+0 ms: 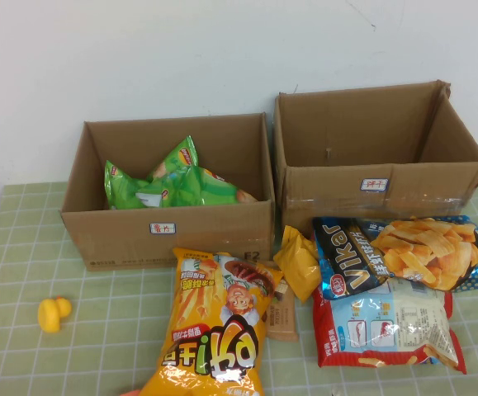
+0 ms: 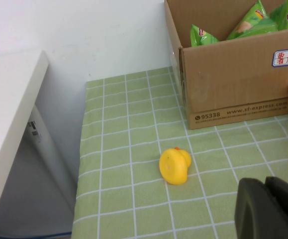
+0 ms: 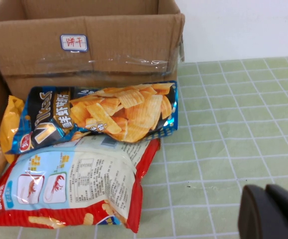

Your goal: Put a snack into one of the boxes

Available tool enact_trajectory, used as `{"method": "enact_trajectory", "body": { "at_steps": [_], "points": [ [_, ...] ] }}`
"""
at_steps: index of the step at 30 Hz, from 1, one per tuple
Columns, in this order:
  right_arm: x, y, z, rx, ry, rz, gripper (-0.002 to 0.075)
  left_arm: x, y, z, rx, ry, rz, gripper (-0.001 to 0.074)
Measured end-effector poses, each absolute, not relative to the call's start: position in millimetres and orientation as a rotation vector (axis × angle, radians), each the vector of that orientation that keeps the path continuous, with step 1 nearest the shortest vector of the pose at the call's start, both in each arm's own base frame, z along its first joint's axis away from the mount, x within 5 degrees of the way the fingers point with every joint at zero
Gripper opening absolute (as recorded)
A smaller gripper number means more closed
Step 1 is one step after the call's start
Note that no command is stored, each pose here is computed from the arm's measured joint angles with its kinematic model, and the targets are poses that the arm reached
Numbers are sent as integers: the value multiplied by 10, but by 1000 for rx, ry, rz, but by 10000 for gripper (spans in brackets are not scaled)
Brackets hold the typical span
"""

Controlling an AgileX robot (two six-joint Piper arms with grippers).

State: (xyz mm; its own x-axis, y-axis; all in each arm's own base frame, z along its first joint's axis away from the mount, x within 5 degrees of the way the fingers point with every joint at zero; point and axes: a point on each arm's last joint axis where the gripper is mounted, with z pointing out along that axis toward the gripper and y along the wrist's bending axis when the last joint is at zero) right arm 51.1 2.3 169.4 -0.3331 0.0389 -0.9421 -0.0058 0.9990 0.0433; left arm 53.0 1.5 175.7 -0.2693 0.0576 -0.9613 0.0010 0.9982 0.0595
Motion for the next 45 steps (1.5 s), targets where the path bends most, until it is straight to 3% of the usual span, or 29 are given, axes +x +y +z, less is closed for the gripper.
{"method": "enact_trajectory", "body": {
  "at_steps": [9,12,16,20,26,31,39,45],
  "points": [
    [510,51,1695,74,1909,125,-2,530,15,1757,43,1843,54,-2],
    [508,122,1708,200,1896,328,-2,530,15,1757,43,1843,54,-2],
    [502,276,1786,539,1791,851,-2,530,15,1757,43,1843,54,-2],
    [505,300,1845,648,1715,1010,-2,530,15,1757,43,1843,54,-2],
    [529,245,1897,656,1633,969,-2,530,14,1757,41,1843,52,-2],
    [503,285,1984,430,1675,849,-2,530,14,1757,41,1843,52,-2],
    [463,353,2919,-137,1664,473,-2,530,14,1757,41,1843,52,-2],
    [679,412,3354,-663,1792,195,-2,529,14,1755,41,1845,52,-2]
  ]
}}
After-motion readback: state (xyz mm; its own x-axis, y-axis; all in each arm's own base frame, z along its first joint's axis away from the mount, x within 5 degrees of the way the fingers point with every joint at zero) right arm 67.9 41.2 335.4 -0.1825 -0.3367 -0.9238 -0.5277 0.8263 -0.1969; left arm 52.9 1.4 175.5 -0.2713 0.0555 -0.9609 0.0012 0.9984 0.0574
